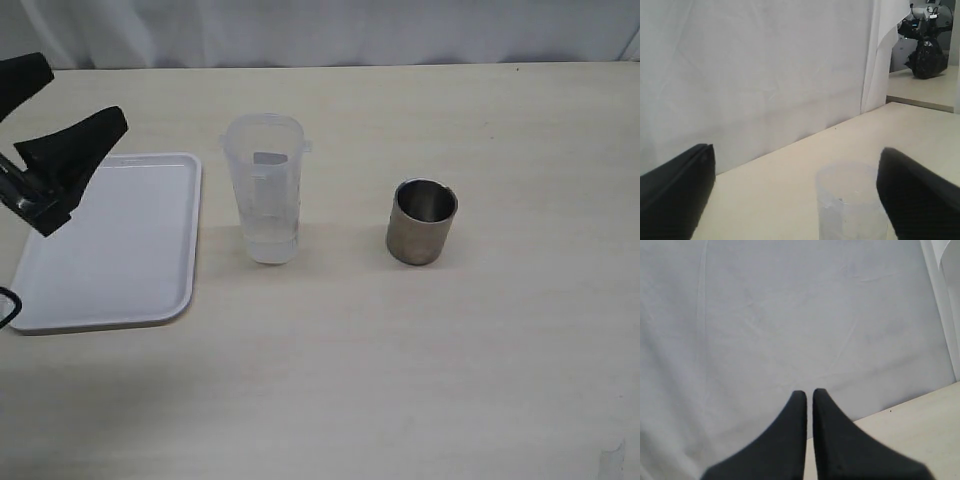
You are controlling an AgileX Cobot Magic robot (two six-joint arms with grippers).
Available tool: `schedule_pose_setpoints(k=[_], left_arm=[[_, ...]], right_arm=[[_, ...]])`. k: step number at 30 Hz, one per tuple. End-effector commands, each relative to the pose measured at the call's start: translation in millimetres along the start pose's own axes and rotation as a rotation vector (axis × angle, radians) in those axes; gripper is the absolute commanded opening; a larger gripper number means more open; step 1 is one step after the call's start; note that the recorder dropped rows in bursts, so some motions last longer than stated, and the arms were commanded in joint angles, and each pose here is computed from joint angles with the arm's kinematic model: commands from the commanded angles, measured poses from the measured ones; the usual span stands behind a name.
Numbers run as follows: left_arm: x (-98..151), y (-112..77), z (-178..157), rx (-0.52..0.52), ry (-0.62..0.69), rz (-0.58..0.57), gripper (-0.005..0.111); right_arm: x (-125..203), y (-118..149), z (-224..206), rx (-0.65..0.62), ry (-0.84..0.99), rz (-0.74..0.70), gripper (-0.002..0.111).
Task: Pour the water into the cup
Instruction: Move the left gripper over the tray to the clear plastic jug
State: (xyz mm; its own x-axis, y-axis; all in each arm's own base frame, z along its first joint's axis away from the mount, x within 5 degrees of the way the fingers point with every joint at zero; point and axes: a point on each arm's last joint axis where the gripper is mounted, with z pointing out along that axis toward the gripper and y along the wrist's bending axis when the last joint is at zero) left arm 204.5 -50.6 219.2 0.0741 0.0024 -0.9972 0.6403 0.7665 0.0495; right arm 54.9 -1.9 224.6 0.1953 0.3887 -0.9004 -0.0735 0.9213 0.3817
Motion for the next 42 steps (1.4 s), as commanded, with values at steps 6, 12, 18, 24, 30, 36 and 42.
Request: schedule_pose_setpoints(k=[6,12,18,24,30,36,42], left_arm=[[18,18.3,19,-0.004,0.063,0.010,0.102],[29,26.7,29,0.014,0.088,-0.014,0.105],[55,34.8,44,0.084,0.160,-0.028,0.105],[78,38.8,55,0.173,0.220,-0.035,0.105],[96,31.8,63,0.305,0.253,0.042,0.105],[115,24.4,79,0.379,0.256,0.127,0.105],[130,23.5,96,0.413,0.258,0.125,0.105]], right_arm=[[0,0,0,-0.003,0.000,-0.007,0.004],[0,0,0,-0.003,0.002,-0.007,0.004],[0,0,0,-0.004,0.002,-0.009,0.004],[1,0,0,-0.003,0.010,-0.009,0.004],[1,0,0,-0.003,0.011,-0.009,0.004],[2,0,0,-0.003,0.018,-0.009,0.004],[2,0,0,-0.002,0.020,-0.013,0.004]])
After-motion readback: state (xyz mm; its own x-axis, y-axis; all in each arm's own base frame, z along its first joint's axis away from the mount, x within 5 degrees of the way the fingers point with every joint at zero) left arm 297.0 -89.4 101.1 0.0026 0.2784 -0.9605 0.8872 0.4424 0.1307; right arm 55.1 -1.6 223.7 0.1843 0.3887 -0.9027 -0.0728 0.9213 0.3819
